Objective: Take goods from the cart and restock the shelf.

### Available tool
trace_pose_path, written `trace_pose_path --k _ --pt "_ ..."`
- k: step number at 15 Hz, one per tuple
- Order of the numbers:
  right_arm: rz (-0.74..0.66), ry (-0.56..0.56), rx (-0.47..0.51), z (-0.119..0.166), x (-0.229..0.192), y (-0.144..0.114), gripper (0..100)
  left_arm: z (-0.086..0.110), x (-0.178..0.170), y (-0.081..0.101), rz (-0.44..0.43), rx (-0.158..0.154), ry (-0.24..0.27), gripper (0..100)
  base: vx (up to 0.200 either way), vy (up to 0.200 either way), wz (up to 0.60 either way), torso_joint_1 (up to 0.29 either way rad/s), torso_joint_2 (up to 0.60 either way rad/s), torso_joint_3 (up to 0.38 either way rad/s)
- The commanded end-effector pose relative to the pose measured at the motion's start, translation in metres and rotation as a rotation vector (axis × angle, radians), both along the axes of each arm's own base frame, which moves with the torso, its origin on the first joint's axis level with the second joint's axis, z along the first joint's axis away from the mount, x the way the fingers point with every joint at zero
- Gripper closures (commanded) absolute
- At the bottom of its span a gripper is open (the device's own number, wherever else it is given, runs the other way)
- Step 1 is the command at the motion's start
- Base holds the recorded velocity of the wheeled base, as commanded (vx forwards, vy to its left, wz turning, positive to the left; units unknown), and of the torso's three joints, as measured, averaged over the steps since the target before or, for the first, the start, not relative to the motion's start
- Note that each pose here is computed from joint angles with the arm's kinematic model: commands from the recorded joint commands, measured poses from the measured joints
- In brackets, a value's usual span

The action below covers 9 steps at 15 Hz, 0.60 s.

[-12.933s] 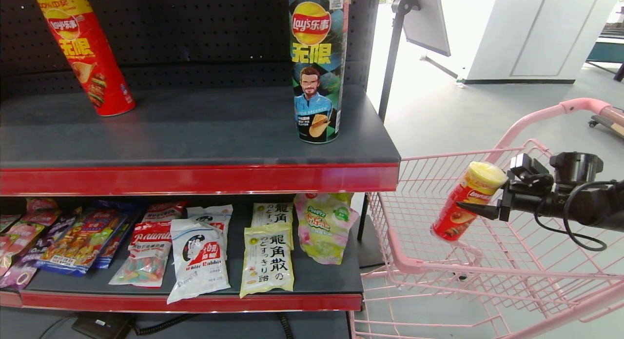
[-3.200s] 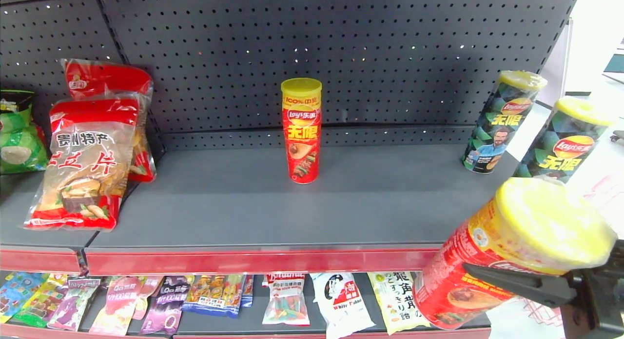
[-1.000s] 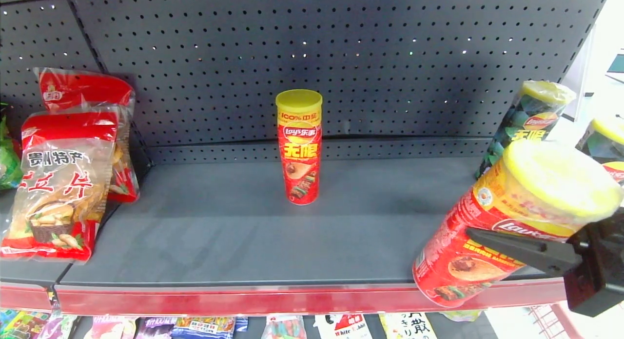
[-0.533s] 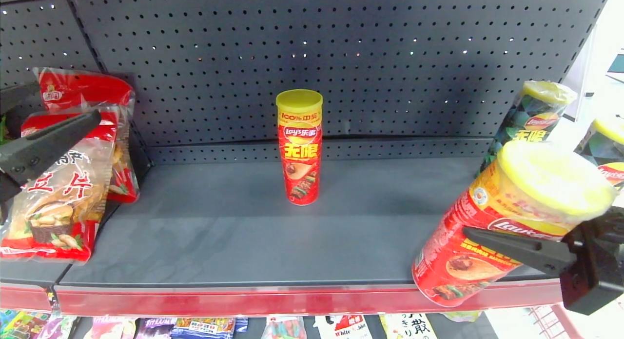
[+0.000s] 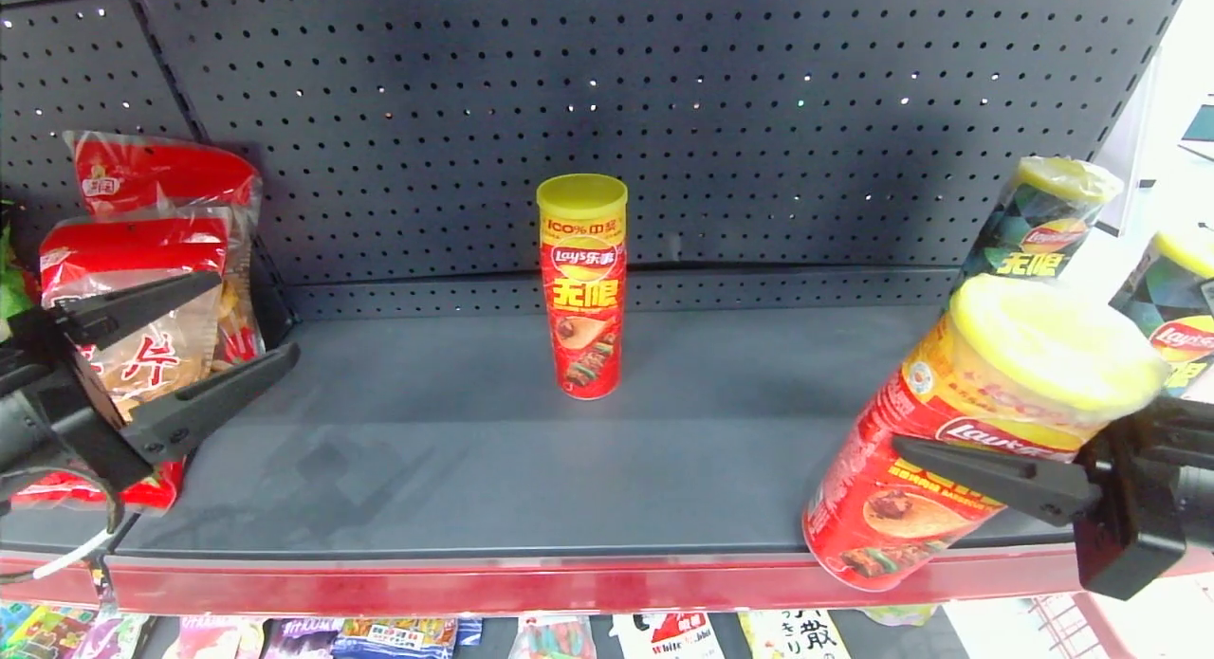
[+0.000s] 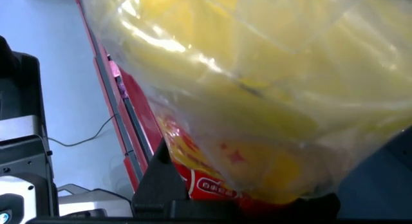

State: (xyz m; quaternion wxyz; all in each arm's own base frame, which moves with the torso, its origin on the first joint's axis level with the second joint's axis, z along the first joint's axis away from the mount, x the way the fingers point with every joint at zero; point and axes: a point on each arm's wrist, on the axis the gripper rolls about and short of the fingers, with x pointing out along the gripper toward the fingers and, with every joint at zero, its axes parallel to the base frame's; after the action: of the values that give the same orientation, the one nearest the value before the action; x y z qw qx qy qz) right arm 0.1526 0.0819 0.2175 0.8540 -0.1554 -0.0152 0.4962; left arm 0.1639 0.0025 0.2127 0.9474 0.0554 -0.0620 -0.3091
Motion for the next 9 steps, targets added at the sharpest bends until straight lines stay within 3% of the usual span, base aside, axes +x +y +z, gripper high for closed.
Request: trace_pose_path --k 1,7,9 --pt "-0.008 0.006 -0.003 -0.001 0.002 -0.001 100 -0.016 0.023 0.002 -0.008 -0.009 0.075 0 0.0 0.0 0.0 0.0 0.0 0.0" --pt "-0.019 0.025 -0.009 -0.004 0.008 0.0 100 -0.018 0.067 -0.007 -0.093 -0.008 0.106 0 0.0 0.0 0.0 0.0 0.0 0.0" --pt "-0.027 0.036 -0.014 -0.007 0.01 -0.001 100 -0.018 0.085 -0.025 -0.17 -0.006 0.109 0 0.0 0.0 0.0 0.0 0.0 0.0"
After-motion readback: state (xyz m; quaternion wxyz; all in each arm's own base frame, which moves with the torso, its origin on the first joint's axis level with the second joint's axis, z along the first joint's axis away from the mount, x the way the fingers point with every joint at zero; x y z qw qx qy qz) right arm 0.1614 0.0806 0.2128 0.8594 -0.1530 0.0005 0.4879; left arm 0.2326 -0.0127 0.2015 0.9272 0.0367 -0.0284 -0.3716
